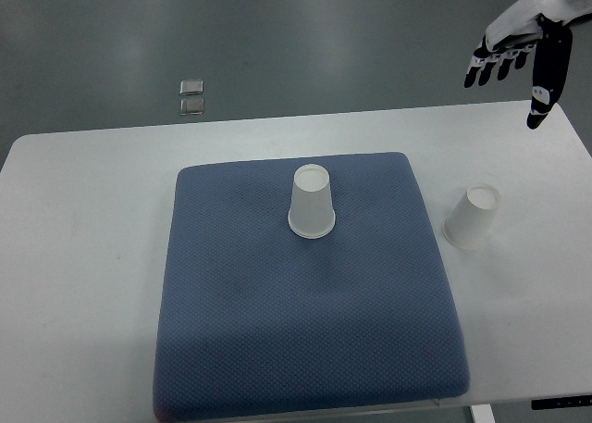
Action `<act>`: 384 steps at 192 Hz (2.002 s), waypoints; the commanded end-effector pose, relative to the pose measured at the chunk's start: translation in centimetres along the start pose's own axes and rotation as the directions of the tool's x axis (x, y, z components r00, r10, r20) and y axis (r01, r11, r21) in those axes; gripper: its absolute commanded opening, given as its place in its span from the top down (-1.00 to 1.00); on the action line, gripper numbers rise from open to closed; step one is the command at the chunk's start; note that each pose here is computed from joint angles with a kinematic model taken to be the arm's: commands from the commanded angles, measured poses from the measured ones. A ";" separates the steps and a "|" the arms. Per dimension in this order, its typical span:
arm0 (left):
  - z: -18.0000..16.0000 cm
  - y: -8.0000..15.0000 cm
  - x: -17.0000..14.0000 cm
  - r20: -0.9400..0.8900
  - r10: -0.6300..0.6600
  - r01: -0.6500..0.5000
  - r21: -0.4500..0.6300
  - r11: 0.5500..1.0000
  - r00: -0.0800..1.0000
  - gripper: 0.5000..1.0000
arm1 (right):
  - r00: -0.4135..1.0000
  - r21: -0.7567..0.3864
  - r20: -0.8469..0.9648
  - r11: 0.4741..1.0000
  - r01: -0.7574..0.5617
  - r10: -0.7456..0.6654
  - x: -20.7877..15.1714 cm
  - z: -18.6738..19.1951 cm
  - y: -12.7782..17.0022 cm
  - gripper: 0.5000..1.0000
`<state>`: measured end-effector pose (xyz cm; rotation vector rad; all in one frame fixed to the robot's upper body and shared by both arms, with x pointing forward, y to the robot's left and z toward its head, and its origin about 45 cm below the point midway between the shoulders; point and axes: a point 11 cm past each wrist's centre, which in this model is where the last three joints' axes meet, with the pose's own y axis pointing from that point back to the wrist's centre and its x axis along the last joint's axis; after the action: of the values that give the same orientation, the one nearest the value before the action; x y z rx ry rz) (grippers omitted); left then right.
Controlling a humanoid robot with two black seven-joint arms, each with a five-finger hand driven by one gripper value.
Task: Stack paper cups
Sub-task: 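Move the right hand over the white cup beside the pad, then lower the right hand and close fingers around the white cup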
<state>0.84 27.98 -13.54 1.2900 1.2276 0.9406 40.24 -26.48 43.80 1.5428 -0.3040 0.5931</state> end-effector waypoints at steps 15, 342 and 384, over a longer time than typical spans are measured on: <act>0.0 0.0 0.2 -0.002 0.005 -0.005 0.000 1.000 1.000 -1.00 | 0.999 -0.063 0.025 0.997 -0.038 0.040 -1.4 1.8 -5.4 -0.68; -0.1 0.0 0.5 -0.011 0.016 -0.016 0.001 1.000 1.000 -1.00 | 0.999 -0.117 0.039 0.993 -0.001 0.006 -12.0 3.9 -19.7 -0.59; -0.1 0.0 0.6 -0.011 0.017 -0.017 0.001 1.000 1.000 -1.00 | 0.999 -0.118 0.039 0.993 -0.001 0.006 -12.0 3.9 -19.8 -0.49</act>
<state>0.83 28.50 -13.57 1.2984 1.2283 0.9598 41.65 -30.87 20.87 1.4413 -0.3661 0.5400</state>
